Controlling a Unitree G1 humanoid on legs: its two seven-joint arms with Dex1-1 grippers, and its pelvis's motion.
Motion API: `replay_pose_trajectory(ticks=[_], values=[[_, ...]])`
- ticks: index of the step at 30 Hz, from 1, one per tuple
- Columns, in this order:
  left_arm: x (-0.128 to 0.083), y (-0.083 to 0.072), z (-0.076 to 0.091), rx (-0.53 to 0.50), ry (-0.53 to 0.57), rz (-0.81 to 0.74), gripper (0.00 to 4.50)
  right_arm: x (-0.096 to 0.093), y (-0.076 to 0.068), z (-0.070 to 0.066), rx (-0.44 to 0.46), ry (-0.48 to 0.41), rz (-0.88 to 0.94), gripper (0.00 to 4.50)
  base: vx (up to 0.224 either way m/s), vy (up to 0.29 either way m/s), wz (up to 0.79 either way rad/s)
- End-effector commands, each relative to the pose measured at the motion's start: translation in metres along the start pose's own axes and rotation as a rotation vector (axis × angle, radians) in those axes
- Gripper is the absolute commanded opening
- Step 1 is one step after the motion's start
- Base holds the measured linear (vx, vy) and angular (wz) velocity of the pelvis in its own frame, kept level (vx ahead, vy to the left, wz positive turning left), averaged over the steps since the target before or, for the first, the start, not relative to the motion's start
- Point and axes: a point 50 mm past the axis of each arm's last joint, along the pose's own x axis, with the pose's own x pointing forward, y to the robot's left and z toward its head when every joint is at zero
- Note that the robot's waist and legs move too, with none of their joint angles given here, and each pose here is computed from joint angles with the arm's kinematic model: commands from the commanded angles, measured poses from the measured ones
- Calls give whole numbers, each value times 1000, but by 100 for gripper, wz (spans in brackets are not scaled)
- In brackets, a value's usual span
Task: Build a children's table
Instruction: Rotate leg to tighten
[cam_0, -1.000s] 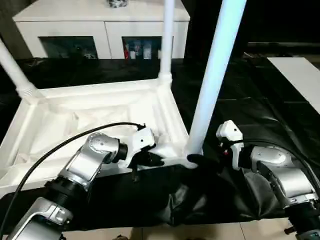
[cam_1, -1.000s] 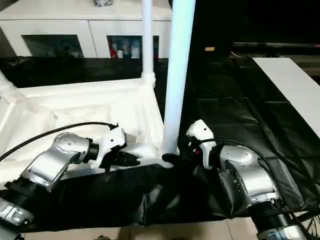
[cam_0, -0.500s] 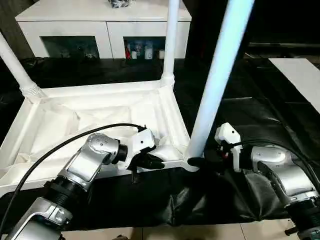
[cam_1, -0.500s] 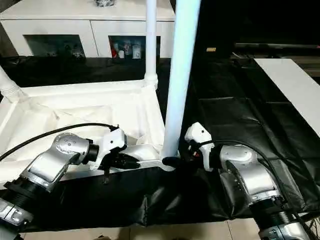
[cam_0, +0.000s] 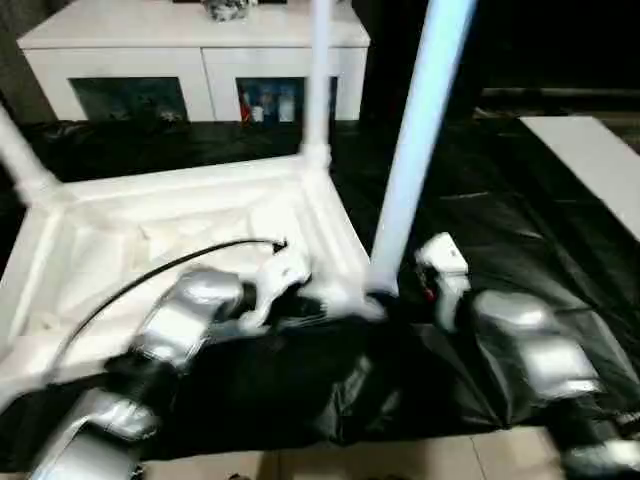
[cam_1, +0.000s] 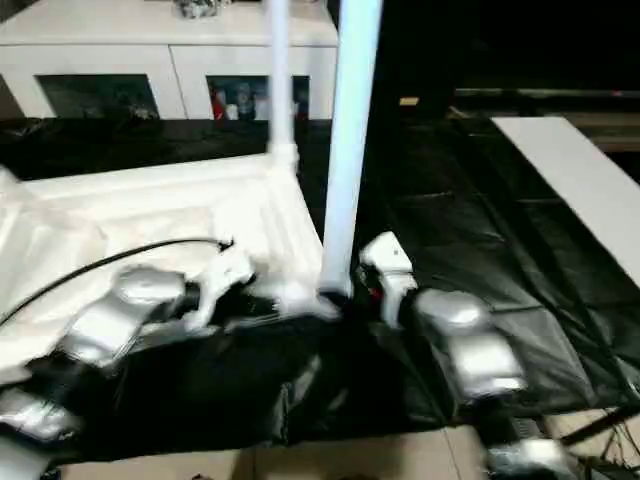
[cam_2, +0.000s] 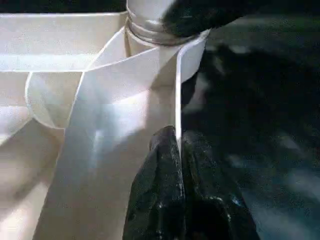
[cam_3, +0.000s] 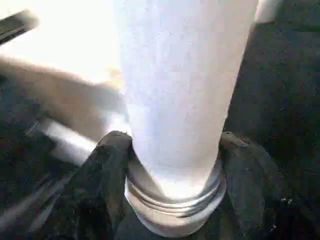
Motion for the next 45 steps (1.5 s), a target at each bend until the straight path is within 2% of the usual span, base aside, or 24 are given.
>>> replay_pose_trajectory(ticks=[1, 3, 4, 5, 10, 12, 14, 16, 18, 20, 23, 27, 28, 30, 34, 35, 39, 43, 45], values=[[16, -3, 10, -6, -22, 54, 0, -1, -17, -20, 78, 109, -253, 247, 0, 0, 0], [23, -2, 15, -11, -43, 96, 0, 3, -17, -21, 112, 106, -331, 247, 0, 0, 0], [34, -3, 25, -7, -75, 153, 0, 9, -16, -21, 175, 86, -451, 247, 0, 0, 0], [38, -3, 28, -5, -85, 172, 0, 11, -15, -20, 201, 75, -490, 247, 0, 0, 0], [46, -8, 36, 58, -100, 147, 0, 19, -12, -8, 257, -25, -546, 246, 0, 0, 0], [44, -7, 32, 79, -84, 137, 0, 17, -11, 2, 212, -92, -510, 245, 0, 0, 0], [43, -6, 29, 84, -77, 139, 0, 15, -11, 8, 168, -123, -490, 298, 0, 0, 0], [41, -4, 26, 81, -74, 145, 0, 11, -10, 11, 140, -155, -452, 308, 0, 0, 0], [39, -3, 23, 88, -73, 147, 0, 7, -10, 11, 110, -154, -395, 345, 0, 0, 0], [38, -3, 20, 88, -69, 137, 0, -1, -15, 8, 42, -123, -396, 352, 0, 0, 0], [35, -3, 18, 113, -64, 117, 0, -13, -19, 6, -29, -96, -301, 352, 0, 0, 0], [33, -9, 16, 202, -78, -9, 0, -54, -16, -5, -135, -26, 14, 352, 0, 0, 0], [33, -14, 18, 240, -98, -86, 0, -72, -13, -13, -144, 24, 119, 352, 0, 0, 0], [34, -18, 24, 258, -146, -155, 0, -89, -12, -19, -140, 65, 190, 352, 0, 0, 0], [38, -18, 36, 301, -189, -165, 0, -93, -6, -20, -133, 68, 232, 352, 0, 0, 0], [41, -18, 48, 321, -236, -158, 0, -89, 0, -19, -138, 63, 250, 352, 0, 0, 0], [46, -12, 64, 371, -275, -58, 0, -77, 13, -16, -146, 49, 282, 352, 0, 0, 0], [46, -4, 66, 345, -269, 20, 0, -69, 19, -14, -162, 44, 297, 352, 0, 0, 0], [41, 0, 63, 286, -277, 18, 44, -62, 21, -11, -168, 33, 295, 353, 0, 0, 0]])
